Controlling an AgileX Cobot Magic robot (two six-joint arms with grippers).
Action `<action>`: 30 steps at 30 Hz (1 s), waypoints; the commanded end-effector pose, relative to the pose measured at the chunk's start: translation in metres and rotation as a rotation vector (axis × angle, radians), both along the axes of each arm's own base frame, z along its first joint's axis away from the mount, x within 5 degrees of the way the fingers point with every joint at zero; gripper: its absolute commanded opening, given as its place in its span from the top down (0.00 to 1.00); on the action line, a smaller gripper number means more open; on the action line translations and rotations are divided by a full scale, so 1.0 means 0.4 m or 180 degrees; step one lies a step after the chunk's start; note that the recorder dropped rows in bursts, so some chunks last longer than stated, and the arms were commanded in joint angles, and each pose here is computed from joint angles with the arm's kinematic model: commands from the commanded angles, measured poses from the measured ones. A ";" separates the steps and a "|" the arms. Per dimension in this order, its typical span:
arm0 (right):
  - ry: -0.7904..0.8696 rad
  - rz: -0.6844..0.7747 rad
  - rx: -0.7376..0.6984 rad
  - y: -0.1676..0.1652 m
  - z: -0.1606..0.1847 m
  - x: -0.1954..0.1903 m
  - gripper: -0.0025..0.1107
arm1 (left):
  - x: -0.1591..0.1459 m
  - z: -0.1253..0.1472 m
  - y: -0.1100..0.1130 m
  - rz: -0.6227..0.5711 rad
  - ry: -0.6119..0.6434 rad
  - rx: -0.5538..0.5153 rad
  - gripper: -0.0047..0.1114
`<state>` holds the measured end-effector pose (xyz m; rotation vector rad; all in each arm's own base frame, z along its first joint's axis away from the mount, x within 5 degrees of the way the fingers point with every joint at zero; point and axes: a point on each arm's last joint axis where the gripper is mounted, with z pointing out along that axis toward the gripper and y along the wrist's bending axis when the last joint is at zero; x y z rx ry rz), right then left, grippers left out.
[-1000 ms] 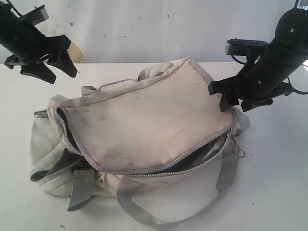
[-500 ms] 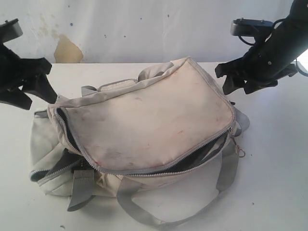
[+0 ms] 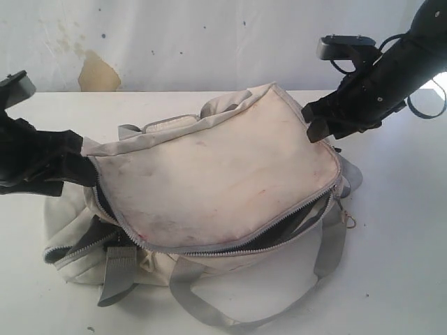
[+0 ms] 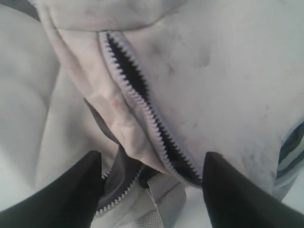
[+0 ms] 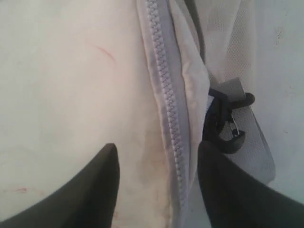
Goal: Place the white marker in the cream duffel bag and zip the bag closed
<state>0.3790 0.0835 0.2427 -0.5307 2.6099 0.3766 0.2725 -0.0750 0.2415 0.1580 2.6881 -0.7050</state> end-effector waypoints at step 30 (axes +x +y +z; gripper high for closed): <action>-0.0038 -0.0027 -0.0103 -0.011 -0.056 0.035 0.56 | 0.037 -0.133 -0.080 0.0275 0.0005 -0.0162 0.41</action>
